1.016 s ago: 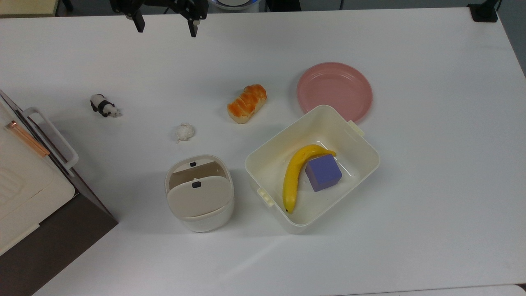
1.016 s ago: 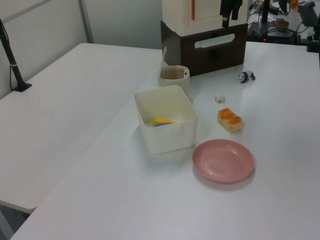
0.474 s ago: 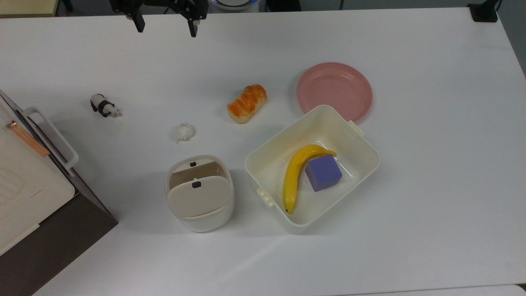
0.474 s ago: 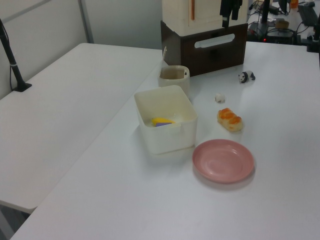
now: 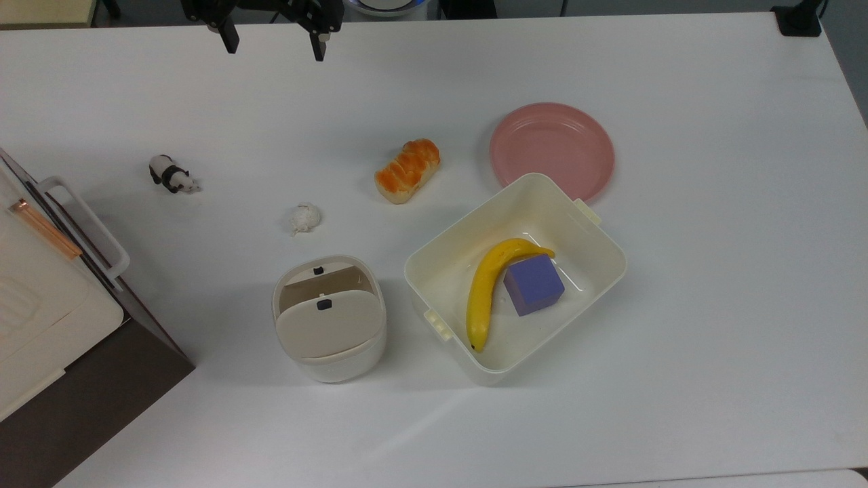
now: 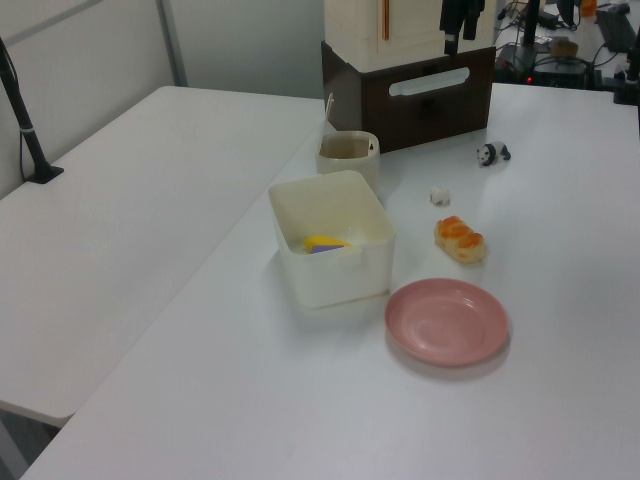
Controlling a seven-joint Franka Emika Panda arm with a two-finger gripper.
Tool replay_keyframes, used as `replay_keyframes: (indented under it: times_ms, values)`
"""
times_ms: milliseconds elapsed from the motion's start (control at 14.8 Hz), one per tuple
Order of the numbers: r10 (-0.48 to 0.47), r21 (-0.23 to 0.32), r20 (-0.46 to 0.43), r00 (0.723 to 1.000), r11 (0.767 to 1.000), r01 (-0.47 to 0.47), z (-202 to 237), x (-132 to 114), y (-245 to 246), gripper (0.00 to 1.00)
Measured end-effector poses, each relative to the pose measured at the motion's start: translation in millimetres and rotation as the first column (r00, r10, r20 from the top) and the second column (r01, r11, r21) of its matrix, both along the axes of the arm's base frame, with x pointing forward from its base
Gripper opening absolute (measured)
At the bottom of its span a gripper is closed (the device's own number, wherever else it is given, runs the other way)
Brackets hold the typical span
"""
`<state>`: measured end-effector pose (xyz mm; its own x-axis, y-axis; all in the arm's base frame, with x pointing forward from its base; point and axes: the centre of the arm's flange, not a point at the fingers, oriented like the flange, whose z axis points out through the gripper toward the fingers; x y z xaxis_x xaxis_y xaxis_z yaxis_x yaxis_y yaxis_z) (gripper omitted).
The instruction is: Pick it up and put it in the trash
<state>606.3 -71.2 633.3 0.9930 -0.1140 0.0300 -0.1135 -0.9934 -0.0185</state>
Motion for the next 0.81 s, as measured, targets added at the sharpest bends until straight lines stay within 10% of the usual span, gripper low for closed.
replay_keyframes:
  times_ms: [813]
  values:
    - [0.014,0.0,0.0,1.0,1.0,-0.014,-0.1,0.0,-0.2,1.0]
